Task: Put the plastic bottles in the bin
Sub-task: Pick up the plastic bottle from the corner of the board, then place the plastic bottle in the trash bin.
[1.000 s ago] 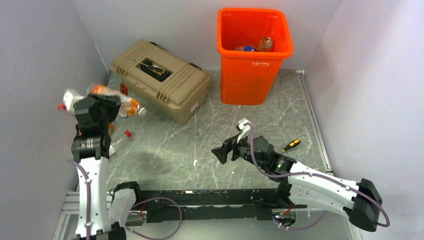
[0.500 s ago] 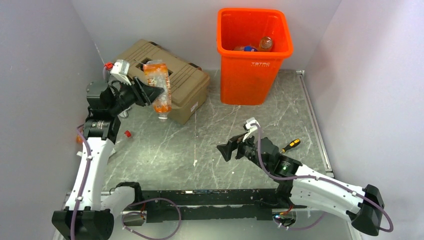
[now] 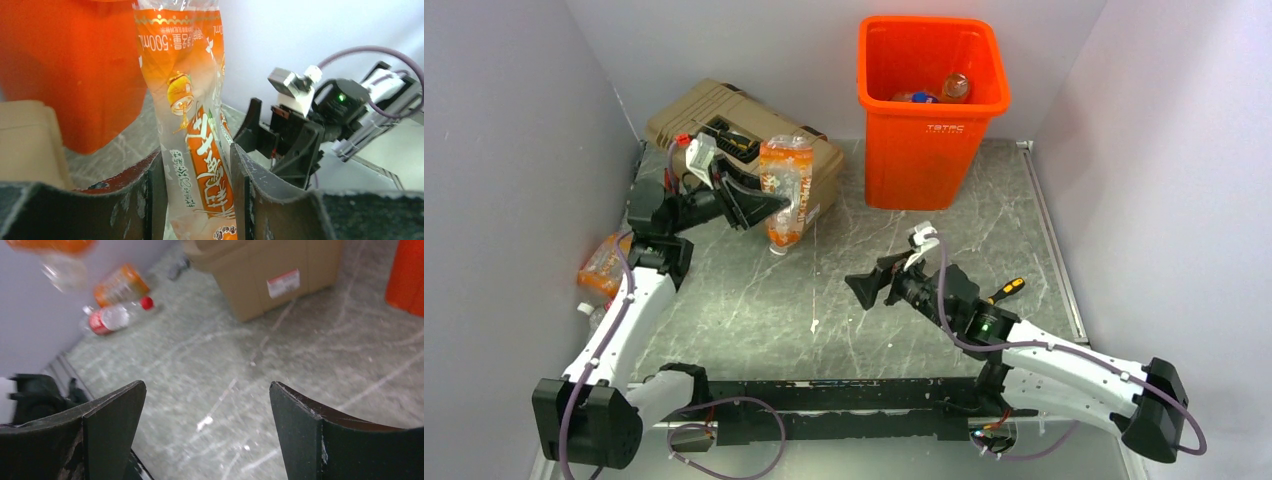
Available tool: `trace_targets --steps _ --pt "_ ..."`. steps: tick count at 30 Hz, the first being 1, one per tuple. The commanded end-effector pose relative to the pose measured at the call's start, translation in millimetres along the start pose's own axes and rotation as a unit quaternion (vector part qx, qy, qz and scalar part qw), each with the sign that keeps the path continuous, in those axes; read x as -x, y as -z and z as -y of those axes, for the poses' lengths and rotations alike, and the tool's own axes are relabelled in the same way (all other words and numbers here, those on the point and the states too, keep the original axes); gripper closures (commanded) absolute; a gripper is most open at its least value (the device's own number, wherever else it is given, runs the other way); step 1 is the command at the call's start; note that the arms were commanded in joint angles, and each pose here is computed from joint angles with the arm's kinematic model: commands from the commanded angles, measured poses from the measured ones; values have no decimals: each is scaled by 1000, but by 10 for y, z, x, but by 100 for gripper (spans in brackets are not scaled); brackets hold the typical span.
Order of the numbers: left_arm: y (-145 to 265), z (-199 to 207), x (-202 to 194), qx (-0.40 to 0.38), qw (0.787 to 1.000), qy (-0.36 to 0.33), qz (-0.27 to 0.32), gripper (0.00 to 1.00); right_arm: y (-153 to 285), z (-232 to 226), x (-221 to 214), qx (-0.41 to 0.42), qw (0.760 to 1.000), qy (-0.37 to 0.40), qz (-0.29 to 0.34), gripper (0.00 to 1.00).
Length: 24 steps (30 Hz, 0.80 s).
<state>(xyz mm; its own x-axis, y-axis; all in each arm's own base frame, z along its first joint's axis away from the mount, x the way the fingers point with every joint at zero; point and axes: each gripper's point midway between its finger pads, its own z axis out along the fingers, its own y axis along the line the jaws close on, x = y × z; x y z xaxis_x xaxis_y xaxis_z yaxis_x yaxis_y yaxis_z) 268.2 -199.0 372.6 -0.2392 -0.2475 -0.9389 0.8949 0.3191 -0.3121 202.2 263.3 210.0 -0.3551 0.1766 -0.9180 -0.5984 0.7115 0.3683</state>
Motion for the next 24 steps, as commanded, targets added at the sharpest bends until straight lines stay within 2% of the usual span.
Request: trace_targets --steps 1,6,14,18,24 --pt "73 531 144 -95 993 -47 45 100 102 -521 821 94 990 -27 103 1" --pt "119 640 58 -97 993 -47 57 100 186 -809 1144 151 980 -15 129 0" --pt "93 804 -69 -120 991 -53 33 100 157 -1169 1876 180 966 30 181 0" --pt "75 877 -157 -128 990 -60 16 100 -2 -1318 2092 179 968 59 164 0" --pt "85 953 -182 -134 989 -68 12 100 -146 -1523 2031 217 966 71 119 0"
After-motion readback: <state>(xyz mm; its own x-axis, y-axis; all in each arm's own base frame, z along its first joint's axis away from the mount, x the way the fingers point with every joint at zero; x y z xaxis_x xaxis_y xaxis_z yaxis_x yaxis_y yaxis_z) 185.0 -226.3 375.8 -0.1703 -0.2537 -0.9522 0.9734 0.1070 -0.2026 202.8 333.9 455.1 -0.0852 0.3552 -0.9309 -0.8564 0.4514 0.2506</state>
